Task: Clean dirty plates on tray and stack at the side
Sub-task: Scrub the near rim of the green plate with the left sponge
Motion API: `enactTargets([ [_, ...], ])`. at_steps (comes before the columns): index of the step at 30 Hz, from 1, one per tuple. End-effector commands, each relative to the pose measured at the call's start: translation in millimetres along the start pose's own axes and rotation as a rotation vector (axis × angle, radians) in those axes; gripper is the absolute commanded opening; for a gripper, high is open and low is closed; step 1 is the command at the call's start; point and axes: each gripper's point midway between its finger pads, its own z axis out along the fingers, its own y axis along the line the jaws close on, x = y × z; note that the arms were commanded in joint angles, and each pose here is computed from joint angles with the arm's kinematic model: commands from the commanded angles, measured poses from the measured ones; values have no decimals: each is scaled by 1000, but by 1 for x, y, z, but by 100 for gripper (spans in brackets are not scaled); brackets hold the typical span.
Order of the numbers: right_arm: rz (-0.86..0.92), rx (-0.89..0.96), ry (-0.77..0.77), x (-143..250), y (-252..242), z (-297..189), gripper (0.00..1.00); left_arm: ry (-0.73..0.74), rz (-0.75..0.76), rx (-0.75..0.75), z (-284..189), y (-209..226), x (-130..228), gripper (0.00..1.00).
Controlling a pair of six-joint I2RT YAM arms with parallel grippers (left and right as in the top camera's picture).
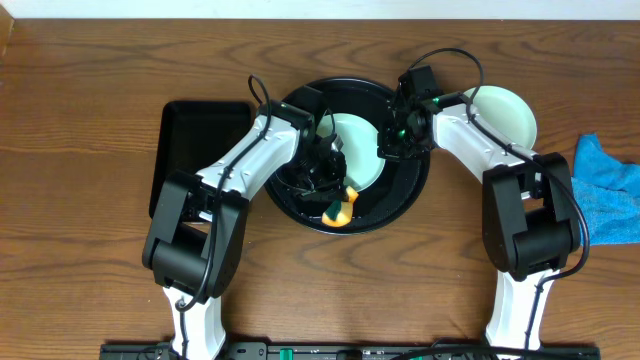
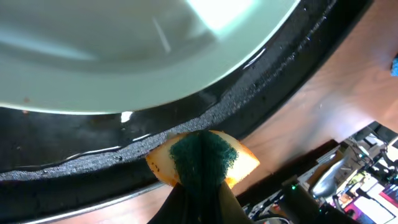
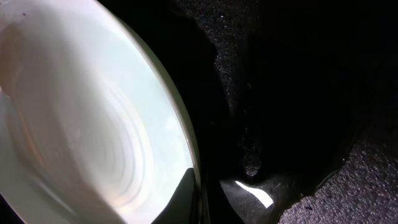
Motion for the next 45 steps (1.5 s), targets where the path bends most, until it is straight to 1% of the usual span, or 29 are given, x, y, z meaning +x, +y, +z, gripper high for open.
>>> enactTargets([
  [1,-6,10,5,2,-4,0,1,-2,-26,-30,4,10,-2,7],
  [4,-6,10,5,2,-4,0,1,-42,-22,-107,4,23,-9,8],
  [18,-6,10,5,2,-4,0,1,-65,-26,-107,6,29,-15,8],
  [24,-6,10,5,2,-4,0,1,-66,-61,-115,0,39,-16,8],
  [32,-6,10,5,2,-4,0,1,-82,-120,-153,-14,63,-21,7],
  [39,-6,10,5,2,-4,0,1,-165,-156,-300,-30,100,-36,8],
  [45,-6,10,5,2,-4,0,1,-235,-178,-337,-44,118,-52,7],
])
